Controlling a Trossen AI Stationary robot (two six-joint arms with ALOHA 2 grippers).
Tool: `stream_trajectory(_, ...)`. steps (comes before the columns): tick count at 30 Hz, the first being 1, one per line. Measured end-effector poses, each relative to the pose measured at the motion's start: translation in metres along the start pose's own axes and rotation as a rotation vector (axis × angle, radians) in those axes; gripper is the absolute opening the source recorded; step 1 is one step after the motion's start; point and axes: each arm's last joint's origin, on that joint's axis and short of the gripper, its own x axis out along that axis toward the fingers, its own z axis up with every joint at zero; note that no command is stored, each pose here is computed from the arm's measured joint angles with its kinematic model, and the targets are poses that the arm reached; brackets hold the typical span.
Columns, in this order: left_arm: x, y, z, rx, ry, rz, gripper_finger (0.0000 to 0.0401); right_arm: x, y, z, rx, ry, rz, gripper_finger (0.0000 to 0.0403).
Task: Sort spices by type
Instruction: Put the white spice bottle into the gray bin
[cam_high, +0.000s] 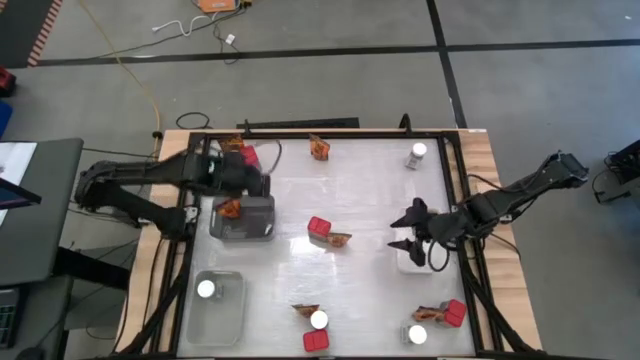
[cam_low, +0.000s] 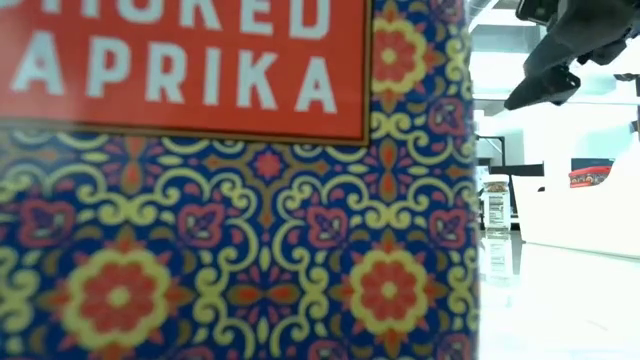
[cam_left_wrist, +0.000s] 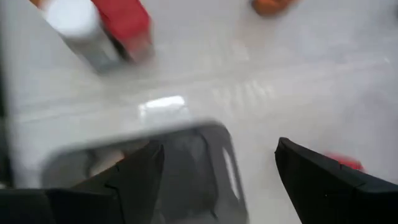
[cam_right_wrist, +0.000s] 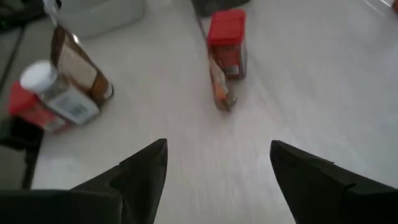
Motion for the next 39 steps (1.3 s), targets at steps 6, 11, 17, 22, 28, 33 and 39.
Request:
stream_trajectory(6,0.023,0.030,0.051,-0.109,-0.015,0.139,0.0295,-0.007,-0.010,0.003,0.069,-0.048,-0.002,0.0311)
stream_trajectory(11,0.040,0.063,0.083,-0.212,0.039,0.208,0.0295,-0.009,-0.020,0.007,0.094,-0.073,-0.050,0.0311)
stream_trajectory(17,0.071,0.080,0.103,-0.207,0.100,0.200,0.0295,-0.007,-0.026,0.010,0.103,-0.083,-0.086,0.0311)
stream_trajectory(22,0.104,0.078,0.109,-0.169,0.191,0.226,0.0295,-0.006,-0.029,0.011,0.112,-0.078,-0.110,0.0311)
stream_trajectory(28,0.131,0.077,0.107,-0.117,0.287,0.270,0.0295,-0.006,-0.030,0.011,0.114,-0.076,-0.116,0.0311)
stream_trajectory(33,0.134,0.080,0.107,-0.102,0.280,0.326,0.0295,-0.006,-0.031,0.010,0.112,-0.068,-0.121,0.0311)
stream_trajectory(39,0.134,0.086,0.105,-0.112,0.305,0.391,0.0295,-0.006,-0.031,0.010,0.115,-0.068,-0.122,0.0311)
